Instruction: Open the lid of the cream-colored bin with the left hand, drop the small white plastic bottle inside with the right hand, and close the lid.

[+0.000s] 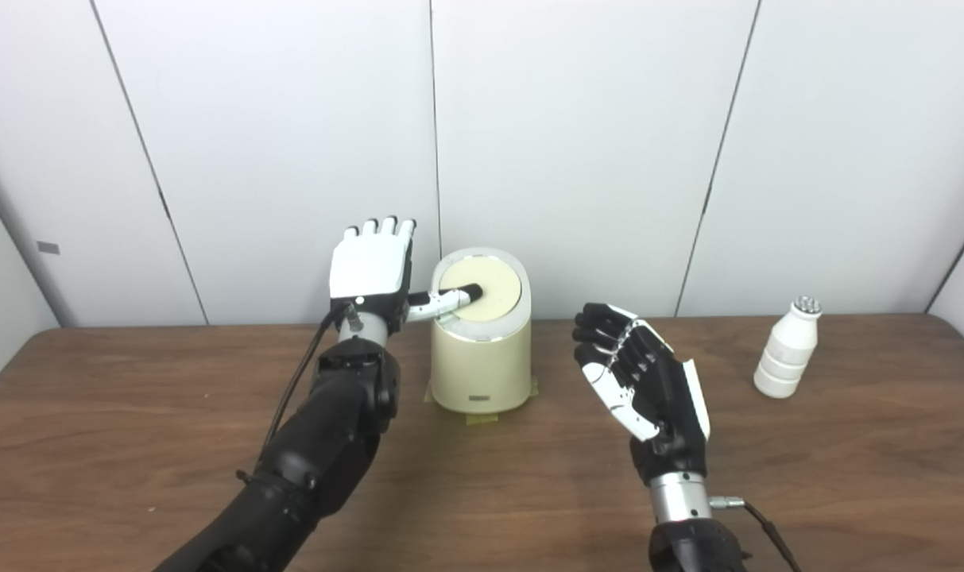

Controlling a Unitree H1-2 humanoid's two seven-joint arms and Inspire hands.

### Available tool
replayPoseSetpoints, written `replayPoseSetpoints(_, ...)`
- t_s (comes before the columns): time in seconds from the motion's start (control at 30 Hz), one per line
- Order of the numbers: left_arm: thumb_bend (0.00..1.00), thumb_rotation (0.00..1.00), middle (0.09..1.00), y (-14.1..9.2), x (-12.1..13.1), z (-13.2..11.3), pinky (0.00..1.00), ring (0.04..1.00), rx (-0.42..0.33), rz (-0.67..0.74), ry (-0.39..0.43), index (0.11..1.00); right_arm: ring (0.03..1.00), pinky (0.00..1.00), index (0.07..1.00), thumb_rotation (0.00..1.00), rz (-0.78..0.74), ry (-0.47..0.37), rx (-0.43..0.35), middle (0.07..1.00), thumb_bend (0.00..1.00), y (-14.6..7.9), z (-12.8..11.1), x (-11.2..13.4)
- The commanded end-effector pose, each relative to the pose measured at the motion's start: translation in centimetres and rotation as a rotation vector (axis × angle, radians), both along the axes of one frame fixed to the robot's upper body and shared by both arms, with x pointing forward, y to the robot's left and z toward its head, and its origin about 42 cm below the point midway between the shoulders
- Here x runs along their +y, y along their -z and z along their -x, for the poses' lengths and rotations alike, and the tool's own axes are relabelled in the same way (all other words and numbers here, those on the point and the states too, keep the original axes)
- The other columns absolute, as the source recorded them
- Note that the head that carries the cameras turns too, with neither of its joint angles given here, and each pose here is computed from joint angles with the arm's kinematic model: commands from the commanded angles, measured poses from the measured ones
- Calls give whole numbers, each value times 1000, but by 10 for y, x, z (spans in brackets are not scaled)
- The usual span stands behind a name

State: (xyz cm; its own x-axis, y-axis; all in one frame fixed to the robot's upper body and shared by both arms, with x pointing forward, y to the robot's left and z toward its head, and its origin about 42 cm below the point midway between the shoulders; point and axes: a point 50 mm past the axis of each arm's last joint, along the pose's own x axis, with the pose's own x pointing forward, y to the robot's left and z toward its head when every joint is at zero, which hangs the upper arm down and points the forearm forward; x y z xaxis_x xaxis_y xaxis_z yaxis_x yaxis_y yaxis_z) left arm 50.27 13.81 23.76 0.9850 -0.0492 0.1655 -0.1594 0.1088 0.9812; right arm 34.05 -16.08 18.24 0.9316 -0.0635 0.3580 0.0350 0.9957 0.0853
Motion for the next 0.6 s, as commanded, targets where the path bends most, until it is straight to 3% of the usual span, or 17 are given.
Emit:
replayPoseSetpoints(0.0, 953, 961, 1000, -38, -5, -12, 1000, 1000, -102, -38, 20, 1000, 688, 611, 676, 352, -13, -12, -91, 696, 302, -26, -6, 8)
replayPoseSetpoints(0.1, 956, 890, 1000, -36, -5, -12, 1000, 1000, -99, -59, 8, 1000, 688, 613, 677, 355, -14, -11, -93, 696, 308, -26, -6, 8)
replayPoseSetpoints(0.23, 974, 607, 1000, -32, -1, -14, 1000, 1000, -123, -107, -4, 1000, 688, 613, 677, 352, -23, -16, -98, 696, 310, -25, -6, 7)
replayPoseSetpoints(0.33, 999, 454, 1000, -31, 2, -14, 1000, 1000, -126, -138, -8, 1000, 686, 609, 675, 352, -16, -13, -99, 694, 306, -25, -6, 6)
replayPoseSetpoints(0.57, 1000, 313, 1000, -31, 2, -12, 1000, 1000, -168, -251, -10, 1000, 687, 609, 677, 354, -16, -18, -97, 696, 301, -26, -5, 6)
